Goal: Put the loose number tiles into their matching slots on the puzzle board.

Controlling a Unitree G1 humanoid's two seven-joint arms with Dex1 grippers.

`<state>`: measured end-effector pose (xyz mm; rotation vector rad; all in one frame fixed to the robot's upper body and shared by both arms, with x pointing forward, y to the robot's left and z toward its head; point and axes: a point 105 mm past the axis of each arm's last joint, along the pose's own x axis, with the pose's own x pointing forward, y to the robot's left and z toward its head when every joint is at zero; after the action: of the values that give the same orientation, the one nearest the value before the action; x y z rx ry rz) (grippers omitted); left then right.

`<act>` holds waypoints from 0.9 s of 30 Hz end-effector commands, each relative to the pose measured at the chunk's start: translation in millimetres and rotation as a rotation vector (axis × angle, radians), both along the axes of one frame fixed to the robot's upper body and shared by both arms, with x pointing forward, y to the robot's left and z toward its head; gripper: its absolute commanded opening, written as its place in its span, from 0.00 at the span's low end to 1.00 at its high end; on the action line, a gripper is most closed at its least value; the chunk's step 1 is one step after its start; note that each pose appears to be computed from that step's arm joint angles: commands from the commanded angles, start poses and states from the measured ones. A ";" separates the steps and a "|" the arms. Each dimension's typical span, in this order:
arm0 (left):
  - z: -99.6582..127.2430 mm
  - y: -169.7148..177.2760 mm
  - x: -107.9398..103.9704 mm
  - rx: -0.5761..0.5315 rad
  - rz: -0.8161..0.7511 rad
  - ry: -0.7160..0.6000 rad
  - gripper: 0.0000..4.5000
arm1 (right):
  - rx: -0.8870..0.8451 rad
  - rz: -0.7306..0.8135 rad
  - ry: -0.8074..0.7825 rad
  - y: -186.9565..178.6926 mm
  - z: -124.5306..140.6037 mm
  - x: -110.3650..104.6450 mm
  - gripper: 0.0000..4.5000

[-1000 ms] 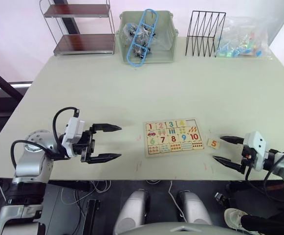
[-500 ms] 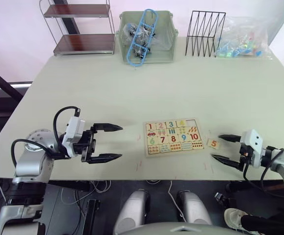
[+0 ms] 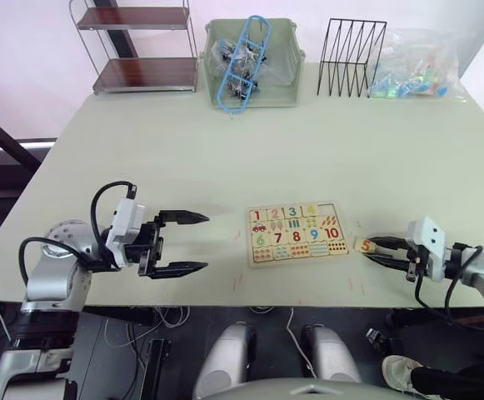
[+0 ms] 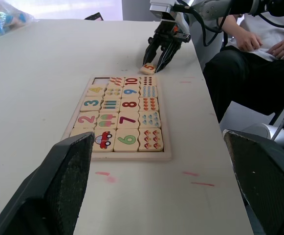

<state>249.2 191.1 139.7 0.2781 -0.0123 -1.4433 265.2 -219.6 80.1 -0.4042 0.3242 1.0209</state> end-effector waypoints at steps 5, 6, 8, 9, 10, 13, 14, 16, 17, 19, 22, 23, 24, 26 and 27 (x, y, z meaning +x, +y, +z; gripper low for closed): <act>9.6 -3.9 -2.9 -0.020 -0.011 -0.048 1.00 | -0.031 0.022 -0.039 5.6 40.8 6.8 0.19; 9.7 -4.0 -2.5 -0.022 -0.008 -0.048 1.00 | -0.035 0.025 -0.026 5.9 44.2 7.8 0.19; 10.0 -3.9 -2.0 -0.026 -0.001 -0.049 1.00 | -0.054 0.044 -0.018 7.9 54.4 12.9 0.19; 10.1 -3.9 -1.8 -0.028 0.002 -0.050 1.00 | -0.067 0.058 -0.019 9.4 59.9 16.0 0.19; 10.2 -4.2 -1.4 -0.029 0.004 -0.050 1.00 | -0.075 0.068 -0.019 10.4 63.6 18.2 0.19; 10.5 -4.8 -0.7 -0.034 0.011 -0.053 1.00 | -0.121 0.102 -0.019 13.2 69.4 25.5 0.19; 10.6 -5.1 -0.6 -0.035 0.013 -0.055 1.00 | -0.134 0.109 -0.021 14.0 71.2 28.8 0.19; 12.8 -5.7 -0.1 -0.045 0.030 -0.066 1.00 | -0.169 0.129 -0.021 16.8 75.5 37.5 0.19; 13.7 -5.9 0.2 -0.049 0.037 -0.069 1.00 | -0.185 0.136 -0.019 17.5 76.6 40.4 0.19; 14.2 -6.1 0.3 -0.055 0.060 -0.072 1.00 | -0.226 0.171 -0.022 25.0 81.4 51.0 0.19; 15.7 -4.2 3.4 -0.062 0.106 -0.080 1.00 | -0.284 0.221 -0.019 36.2 84.2 63.5 0.19; 16.2 -4.2 3.5 -0.063 0.112 -0.080 1.00 | -0.299 0.234 -0.017 39.4 85.1 66.6 0.19; 15.8 -4.5 3.1 -0.061 0.116 -0.079 1.00 | -0.312 0.247 -0.013 42.9 85.7 69.7 0.19; 14.9 -5.0 2.3 -0.058 0.124 -0.077 1.00 | -0.331 0.262 -0.008 49.2 86.9 75.7 0.19; 15.0 -5.6 1.9 -0.061 0.130 -0.076 1.00 | -0.345 0.269 -0.008 52.7 87.4 79.1 0.19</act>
<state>253.8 186.4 144.4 0.2558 -0.0581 -1.3098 339.6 -170.2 160.6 -0.7370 0.4557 1.2254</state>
